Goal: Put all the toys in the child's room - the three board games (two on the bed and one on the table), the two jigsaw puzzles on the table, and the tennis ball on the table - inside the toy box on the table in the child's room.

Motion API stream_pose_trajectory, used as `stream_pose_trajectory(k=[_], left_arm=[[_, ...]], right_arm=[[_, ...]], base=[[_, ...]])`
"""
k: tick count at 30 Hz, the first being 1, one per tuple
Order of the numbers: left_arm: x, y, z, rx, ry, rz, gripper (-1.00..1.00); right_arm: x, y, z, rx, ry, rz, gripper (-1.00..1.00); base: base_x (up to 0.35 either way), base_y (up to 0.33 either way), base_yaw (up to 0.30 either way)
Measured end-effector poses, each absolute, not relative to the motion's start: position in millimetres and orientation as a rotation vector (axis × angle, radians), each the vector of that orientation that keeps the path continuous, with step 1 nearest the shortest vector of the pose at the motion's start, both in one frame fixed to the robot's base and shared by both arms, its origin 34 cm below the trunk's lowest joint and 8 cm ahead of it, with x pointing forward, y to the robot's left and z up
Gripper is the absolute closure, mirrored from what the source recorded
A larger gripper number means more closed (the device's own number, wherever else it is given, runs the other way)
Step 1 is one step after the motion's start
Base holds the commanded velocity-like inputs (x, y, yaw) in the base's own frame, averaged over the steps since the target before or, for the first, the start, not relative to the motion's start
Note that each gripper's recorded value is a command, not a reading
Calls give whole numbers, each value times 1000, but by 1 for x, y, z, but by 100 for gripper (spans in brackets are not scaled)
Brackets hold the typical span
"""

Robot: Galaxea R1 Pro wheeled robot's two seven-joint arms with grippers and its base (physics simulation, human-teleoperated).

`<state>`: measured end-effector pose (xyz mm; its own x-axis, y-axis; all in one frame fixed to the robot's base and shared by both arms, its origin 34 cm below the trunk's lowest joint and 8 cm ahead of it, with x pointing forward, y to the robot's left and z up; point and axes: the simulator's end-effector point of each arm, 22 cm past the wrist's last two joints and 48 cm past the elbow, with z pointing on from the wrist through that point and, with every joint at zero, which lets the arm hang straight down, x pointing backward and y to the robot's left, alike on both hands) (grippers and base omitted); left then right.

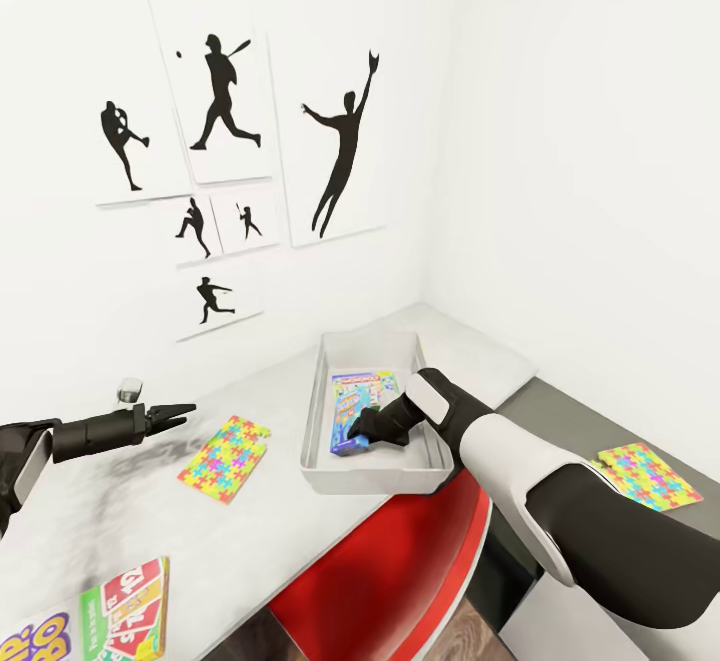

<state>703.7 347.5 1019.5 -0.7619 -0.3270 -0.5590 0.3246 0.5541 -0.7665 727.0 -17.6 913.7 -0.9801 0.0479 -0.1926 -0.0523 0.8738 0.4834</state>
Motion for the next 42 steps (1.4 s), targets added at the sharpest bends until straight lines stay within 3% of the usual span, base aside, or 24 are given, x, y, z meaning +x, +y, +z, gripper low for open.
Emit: stream_pose_trajectory(k=[42], left_arm=[[710,351,994,-3,2105,-1222,-100]], right_arm=[[733,-19,887,-6,2848,732,100]], base=[[0,0,0]])
